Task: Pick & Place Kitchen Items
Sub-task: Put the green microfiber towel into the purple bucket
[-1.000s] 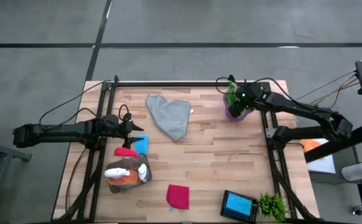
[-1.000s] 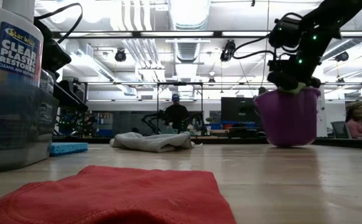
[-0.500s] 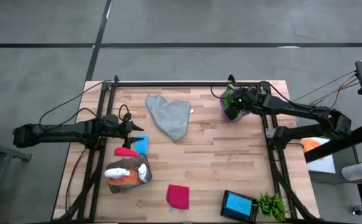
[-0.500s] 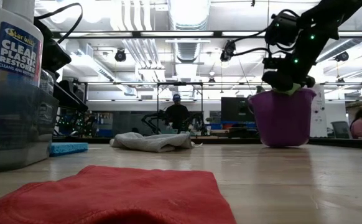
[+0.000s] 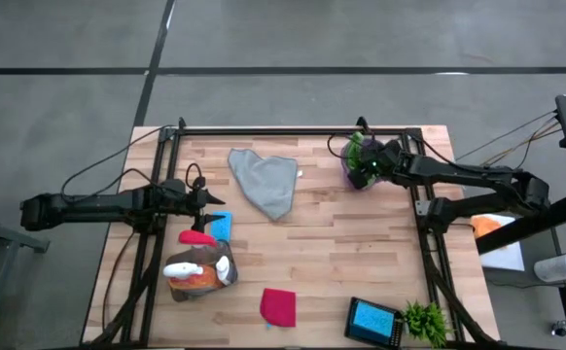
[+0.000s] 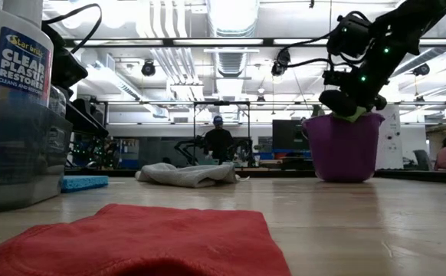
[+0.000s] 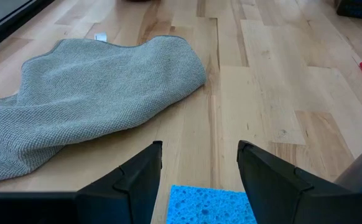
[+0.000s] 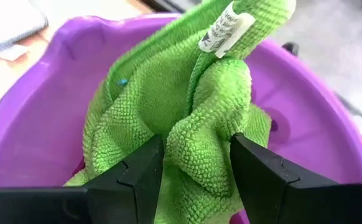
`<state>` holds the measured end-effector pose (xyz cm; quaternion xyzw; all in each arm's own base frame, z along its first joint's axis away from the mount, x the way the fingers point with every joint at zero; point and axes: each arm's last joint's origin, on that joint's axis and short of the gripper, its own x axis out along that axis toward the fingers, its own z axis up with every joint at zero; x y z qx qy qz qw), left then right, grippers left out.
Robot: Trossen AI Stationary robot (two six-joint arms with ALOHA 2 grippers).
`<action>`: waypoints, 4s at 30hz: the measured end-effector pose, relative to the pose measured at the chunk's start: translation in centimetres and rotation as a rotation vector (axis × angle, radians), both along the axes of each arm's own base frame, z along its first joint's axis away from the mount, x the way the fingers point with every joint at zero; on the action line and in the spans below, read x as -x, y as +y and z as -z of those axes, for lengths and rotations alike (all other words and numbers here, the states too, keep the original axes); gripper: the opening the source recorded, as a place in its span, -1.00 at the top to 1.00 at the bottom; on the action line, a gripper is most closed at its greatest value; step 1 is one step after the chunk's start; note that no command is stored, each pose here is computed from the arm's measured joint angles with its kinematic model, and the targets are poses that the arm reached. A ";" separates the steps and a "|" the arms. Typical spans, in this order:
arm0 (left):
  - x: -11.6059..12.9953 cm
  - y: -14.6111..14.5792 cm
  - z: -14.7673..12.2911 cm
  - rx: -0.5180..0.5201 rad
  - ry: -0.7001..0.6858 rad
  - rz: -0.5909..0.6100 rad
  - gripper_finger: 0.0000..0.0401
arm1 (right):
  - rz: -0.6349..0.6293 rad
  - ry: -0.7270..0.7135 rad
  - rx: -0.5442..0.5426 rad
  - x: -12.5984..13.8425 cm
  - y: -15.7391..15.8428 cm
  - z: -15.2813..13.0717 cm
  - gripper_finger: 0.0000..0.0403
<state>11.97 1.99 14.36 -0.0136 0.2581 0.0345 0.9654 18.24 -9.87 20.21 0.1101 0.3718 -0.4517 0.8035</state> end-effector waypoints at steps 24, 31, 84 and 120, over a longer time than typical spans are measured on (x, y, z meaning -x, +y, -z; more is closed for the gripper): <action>0.0 0.0 0.0 0.000 0.000 0.000 -0.07 | -0.153 -0.064 0.057 -1.5 2.6 -1.3 0.10; 0.0 0.0 0.0 0.000 0.000 0.000 -0.07 | -0.159 -0.071 0.044 -1.4 2.7 -1.5 0.10; 0.0 0.0 0.0 0.000 0.000 -0.001 -0.07 | -0.179 -0.130 0.021 -1.9 2.8 -1.8 -0.88; 0.0 0.0 0.0 0.000 0.000 0.000 -0.07 | -0.294 -0.290 0.103 -0.2 4.4 -6.0 -0.79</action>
